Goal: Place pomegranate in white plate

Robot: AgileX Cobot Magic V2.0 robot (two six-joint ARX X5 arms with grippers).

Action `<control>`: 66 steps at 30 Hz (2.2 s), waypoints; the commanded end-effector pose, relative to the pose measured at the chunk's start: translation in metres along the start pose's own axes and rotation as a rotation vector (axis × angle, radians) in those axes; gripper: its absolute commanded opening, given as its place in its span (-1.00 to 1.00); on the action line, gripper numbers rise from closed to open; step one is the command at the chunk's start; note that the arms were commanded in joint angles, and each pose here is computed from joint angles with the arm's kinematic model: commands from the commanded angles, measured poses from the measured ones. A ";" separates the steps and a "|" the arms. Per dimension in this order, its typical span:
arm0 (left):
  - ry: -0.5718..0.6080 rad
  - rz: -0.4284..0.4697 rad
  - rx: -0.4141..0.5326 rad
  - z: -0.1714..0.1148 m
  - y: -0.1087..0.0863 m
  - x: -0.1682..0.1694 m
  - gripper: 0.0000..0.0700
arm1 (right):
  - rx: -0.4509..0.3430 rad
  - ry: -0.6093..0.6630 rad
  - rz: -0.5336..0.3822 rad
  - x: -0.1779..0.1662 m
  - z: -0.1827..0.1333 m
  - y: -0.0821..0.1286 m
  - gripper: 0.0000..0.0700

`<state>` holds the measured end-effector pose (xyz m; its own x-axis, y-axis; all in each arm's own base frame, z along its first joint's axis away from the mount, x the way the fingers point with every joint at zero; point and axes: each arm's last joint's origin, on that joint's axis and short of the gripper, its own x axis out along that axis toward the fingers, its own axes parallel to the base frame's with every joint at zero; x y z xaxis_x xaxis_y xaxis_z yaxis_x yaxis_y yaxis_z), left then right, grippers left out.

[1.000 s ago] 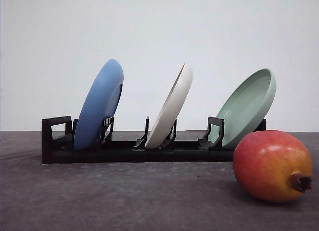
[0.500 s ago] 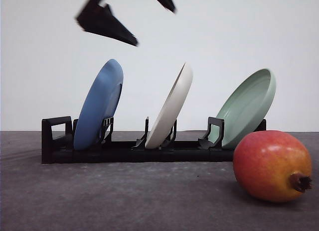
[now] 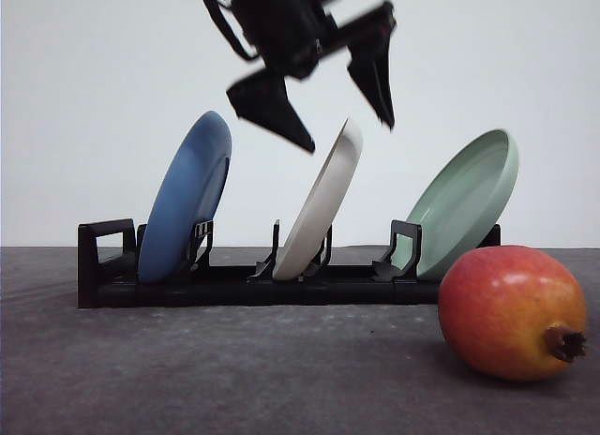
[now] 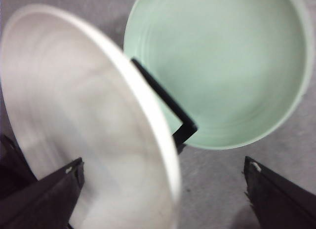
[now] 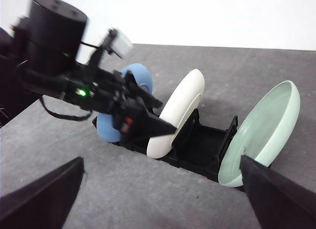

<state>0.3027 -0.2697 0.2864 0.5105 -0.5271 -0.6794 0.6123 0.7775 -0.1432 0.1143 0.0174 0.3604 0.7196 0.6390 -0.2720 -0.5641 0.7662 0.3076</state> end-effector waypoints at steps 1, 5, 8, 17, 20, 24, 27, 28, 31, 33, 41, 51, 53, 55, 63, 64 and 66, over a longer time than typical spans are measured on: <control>0.001 0.003 0.012 0.002 -0.005 0.009 0.81 | -0.001 -0.016 0.007 -0.001 0.005 0.002 0.84; 0.024 0.005 0.014 -0.003 -0.005 0.023 0.80 | 0.000 -0.016 0.007 -0.001 0.005 0.002 0.84; 0.020 0.006 0.016 -0.004 -0.006 0.026 0.76 | 0.000 -0.016 0.007 -0.001 0.005 0.002 0.84; 0.001 0.009 0.027 -0.003 -0.011 0.026 -0.59 | -0.001 -0.016 0.007 -0.002 0.005 0.002 0.84; 0.000 0.002 0.032 -0.003 -0.015 0.026 -0.89 | -0.001 -0.016 0.007 -0.002 0.005 0.002 0.84; 0.008 0.000 0.034 -0.004 -0.017 0.026 -0.97 | -0.001 -0.016 0.007 -0.002 0.005 0.002 0.84; 0.008 -0.006 0.039 -0.005 -0.020 0.026 -0.97 | 0.000 -0.015 0.007 -0.002 0.005 0.002 0.84; 0.006 -0.008 0.041 -0.004 -0.021 0.025 -0.97 | -0.001 -0.016 0.007 -0.002 0.005 0.002 0.84; -0.003 -0.011 0.044 -0.003 -0.023 0.021 -0.97 | -0.001 -0.015 0.007 -0.002 0.005 0.002 0.84; -0.020 -0.010 0.046 -0.001 -0.025 0.016 -0.97 | -0.001 -0.016 0.007 -0.002 0.005 0.002 0.84; -0.128 -0.030 0.053 0.015 -0.031 -0.026 -0.98 | -0.002 -0.016 0.007 -0.001 0.005 0.002 0.84; -0.227 -0.165 0.121 0.016 -0.066 -0.123 -0.98 | 0.001 -0.012 0.007 -0.002 0.004 0.002 0.84; -0.214 -0.187 0.155 0.009 -0.074 -0.144 -0.98 | 0.002 -0.011 0.007 -0.002 0.004 0.002 0.84; -0.188 -0.203 0.186 0.000 -0.083 -0.164 -0.98 | 0.003 -0.010 0.006 -0.002 0.004 0.002 0.84; 0.006 -0.086 0.362 -0.052 -0.119 -0.196 -0.97 | 0.010 -0.002 0.006 -0.002 0.003 0.002 0.84; 0.024 -0.062 0.388 -0.059 -0.124 -0.195 -0.97 | 0.011 -0.001 0.006 -0.002 0.003 0.002 0.84; 0.049 -0.018 0.443 -0.075 -0.133 -0.188 -0.97 | 0.012 0.000 0.006 -0.002 0.003 0.002 0.84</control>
<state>0.0846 -0.2410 0.3837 0.4603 -0.5275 -0.7140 0.8249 0.5515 0.1244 0.1136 0.0175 0.3588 0.7141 0.6393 -0.2853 -0.5571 0.7657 0.3214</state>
